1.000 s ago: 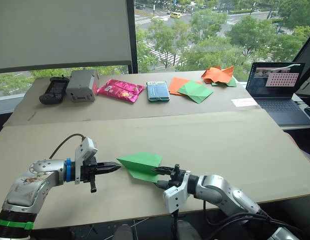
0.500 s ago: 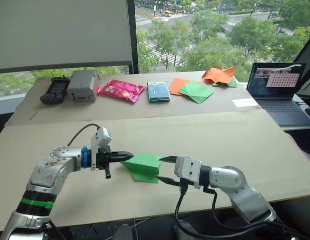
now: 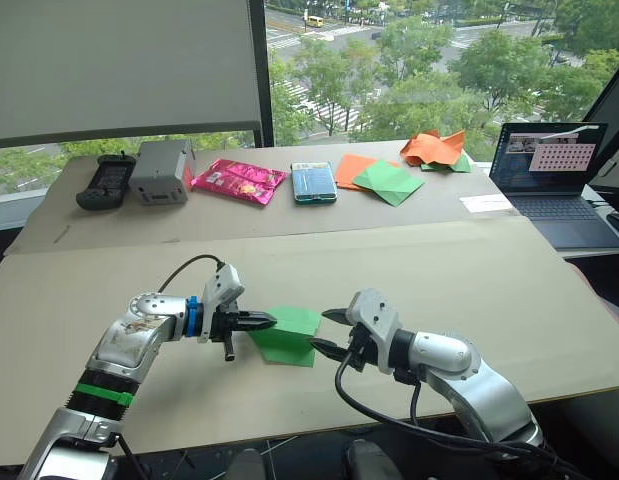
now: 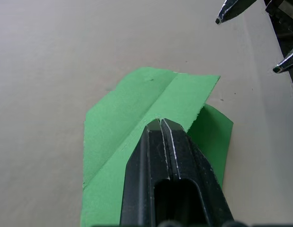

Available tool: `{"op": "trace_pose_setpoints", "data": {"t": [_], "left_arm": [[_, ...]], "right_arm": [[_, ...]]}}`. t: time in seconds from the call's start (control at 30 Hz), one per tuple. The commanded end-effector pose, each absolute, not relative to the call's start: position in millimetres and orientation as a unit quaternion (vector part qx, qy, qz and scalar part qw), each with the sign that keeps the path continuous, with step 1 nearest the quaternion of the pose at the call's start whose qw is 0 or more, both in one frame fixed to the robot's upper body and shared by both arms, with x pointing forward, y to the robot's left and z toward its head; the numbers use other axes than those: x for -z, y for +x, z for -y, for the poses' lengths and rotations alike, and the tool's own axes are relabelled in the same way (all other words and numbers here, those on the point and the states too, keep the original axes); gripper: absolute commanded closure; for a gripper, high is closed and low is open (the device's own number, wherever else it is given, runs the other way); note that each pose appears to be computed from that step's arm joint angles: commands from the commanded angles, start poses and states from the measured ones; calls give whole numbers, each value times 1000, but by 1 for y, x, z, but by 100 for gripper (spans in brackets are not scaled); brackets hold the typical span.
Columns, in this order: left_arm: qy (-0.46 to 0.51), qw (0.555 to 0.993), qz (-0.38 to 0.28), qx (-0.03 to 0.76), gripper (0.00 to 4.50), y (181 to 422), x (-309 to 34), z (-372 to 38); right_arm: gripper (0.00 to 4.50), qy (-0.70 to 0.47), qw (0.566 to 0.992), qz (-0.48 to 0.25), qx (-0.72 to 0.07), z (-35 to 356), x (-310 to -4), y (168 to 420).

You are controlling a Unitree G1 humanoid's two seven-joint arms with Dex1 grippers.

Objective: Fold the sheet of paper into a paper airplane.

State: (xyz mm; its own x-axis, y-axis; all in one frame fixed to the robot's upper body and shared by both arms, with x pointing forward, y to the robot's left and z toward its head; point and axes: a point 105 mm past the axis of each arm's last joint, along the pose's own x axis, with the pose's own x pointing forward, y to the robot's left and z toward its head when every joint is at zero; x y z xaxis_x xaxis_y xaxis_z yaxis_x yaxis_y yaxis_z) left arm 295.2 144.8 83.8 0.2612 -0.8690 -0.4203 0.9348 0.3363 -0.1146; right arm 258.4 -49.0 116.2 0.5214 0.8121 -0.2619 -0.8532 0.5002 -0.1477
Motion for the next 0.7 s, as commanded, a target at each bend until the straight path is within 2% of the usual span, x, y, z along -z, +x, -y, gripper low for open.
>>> {"op": "trace_pose_setpoints", "data": {"t": [0.03,0.3,0.57,0.7], "left_arm": [[89,787,-206,576,450,287,-83,-147],[74,795,-204,566,450,284,-80,-146],[72,791,-208,571,450,272,-75,-144],[73,792,-210,569,450,268,-75,-145]], "right_arm": [[161,-108,877,-64,-464,52,-131,264],[161,-97,873,-91,-469,51,-126,263],[161,-48,873,-179,-450,52,-102,268],[161,-26,873,-192,-447,52,-100,272]]}}
